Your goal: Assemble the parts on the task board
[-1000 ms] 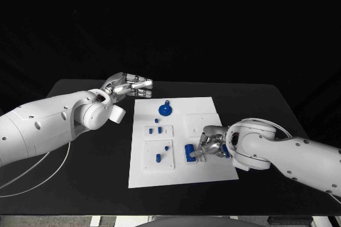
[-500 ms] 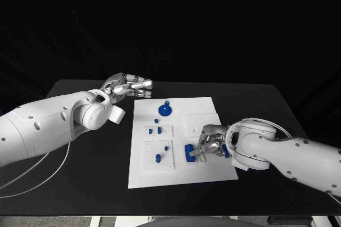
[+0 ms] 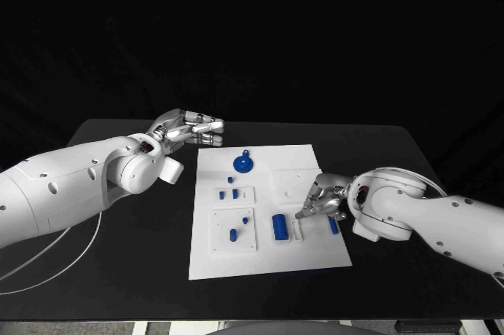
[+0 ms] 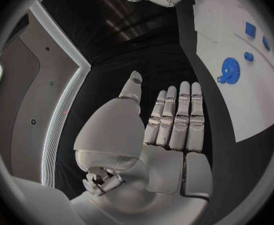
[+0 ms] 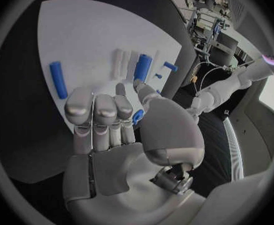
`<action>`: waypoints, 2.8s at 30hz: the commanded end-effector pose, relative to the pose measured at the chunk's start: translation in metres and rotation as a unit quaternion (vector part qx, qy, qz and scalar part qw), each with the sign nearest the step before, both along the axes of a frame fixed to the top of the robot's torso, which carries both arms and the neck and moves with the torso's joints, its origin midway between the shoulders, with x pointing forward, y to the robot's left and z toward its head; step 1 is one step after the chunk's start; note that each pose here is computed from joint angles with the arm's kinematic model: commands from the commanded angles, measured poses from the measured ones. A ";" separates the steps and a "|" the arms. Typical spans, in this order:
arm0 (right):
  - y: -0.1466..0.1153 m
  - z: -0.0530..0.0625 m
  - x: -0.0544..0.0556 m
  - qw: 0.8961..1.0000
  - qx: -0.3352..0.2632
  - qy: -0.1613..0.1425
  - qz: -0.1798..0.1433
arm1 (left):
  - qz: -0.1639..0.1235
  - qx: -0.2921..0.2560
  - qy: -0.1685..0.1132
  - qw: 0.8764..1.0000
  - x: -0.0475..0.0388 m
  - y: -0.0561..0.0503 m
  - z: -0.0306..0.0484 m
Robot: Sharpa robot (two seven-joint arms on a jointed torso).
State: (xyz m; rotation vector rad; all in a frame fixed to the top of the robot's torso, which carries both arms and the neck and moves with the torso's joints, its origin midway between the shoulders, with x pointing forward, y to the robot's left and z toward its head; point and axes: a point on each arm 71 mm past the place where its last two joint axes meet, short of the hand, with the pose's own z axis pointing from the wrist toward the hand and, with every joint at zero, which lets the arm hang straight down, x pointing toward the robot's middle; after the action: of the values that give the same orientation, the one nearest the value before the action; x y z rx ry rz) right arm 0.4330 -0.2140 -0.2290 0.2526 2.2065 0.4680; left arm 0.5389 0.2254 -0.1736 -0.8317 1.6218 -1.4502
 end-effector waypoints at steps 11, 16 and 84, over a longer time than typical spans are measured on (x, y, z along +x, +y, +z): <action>-0.063 0.005 0.013 0.998 -0.040 0.029 -0.048 | -0.004 -0.003 -0.006 1.000 -0.0011 -0.002 0.0014; -0.078 0.003 0.012 0.994 -0.081 0.046 -0.053 | -0.006 -0.003 -0.006 1.000 -0.0012 -0.002 0.0014; -0.065 -0.033 -0.002 0.991 -0.104 0.066 -0.050 | -0.006 0.000 0.001 1.000 -0.0016 0.000 0.0003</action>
State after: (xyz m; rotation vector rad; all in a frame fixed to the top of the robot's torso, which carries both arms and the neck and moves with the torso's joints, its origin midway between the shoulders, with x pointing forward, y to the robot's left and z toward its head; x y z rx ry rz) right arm 0.4346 -0.2776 -0.2544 0.2638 2.3148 0.1517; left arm 0.5379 0.2274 -0.1738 -0.8331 1.6258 -1.4451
